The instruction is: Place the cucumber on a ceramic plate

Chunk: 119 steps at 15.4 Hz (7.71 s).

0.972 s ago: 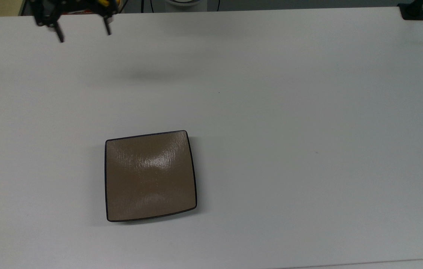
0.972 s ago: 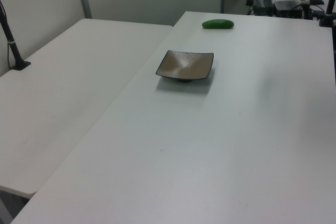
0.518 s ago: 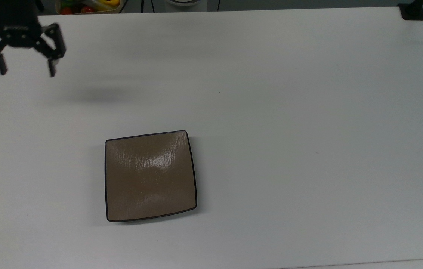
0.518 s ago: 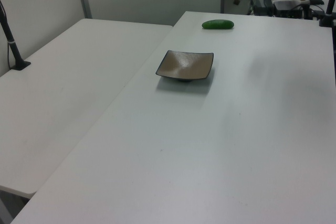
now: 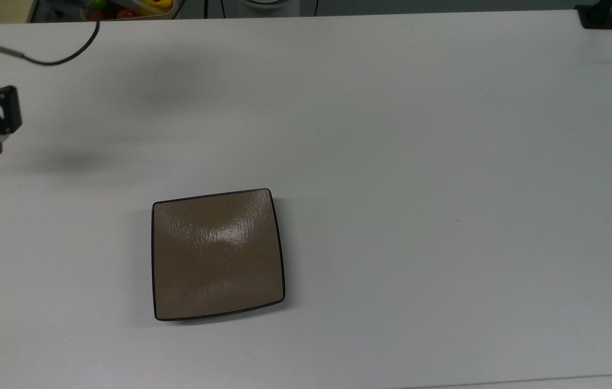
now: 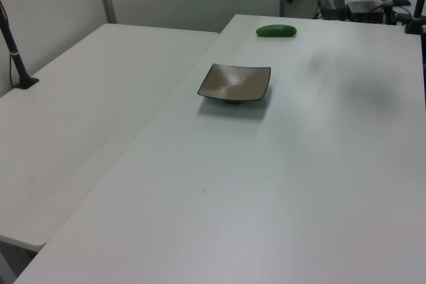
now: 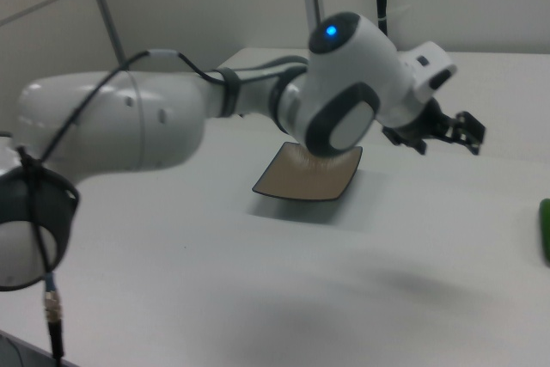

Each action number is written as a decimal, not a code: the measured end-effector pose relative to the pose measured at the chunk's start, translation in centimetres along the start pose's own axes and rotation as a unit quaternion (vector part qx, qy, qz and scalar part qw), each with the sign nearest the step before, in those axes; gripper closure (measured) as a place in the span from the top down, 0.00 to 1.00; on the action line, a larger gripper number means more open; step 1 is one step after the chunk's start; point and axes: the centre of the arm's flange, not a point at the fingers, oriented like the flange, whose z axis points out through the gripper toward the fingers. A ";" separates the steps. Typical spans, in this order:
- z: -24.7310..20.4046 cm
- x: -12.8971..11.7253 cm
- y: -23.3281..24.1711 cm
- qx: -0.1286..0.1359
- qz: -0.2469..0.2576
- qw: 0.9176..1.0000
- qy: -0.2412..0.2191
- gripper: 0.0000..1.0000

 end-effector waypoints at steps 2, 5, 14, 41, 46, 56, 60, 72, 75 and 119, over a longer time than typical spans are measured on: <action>3.0 -0.8 1.4 -0.017 0.006 1.000 0.011 1.00; 6.6 -1.5 2.4 -0.036 0.013 0.999 0.029 1.00; 15.6 -5.2 4.3 -0.076 0.036 0.994 0.064 1.00; 23.2 -10.6 6.6 -0.105 0.126 0.980 0.115 0.43; 23.2 -10.7 6.9 -0.107 0.127 0.979 0.114 0.41; 16.8 -4.8 7.1 -0.100 0.135 0.971 0.168 0.41; 11.2 0.0 5.2 -0.072 0.129 0.972 0.181 0.41; -3.4 9.7 -10.6 0.081 0.088 0.989 0.083 0.41; -5.1 9.7 -14.4 0.114 0.089 0.989 0.028 0.41; 0.7 -0.6 -28.8 0.168 0.223 0.949 -0.145 1.00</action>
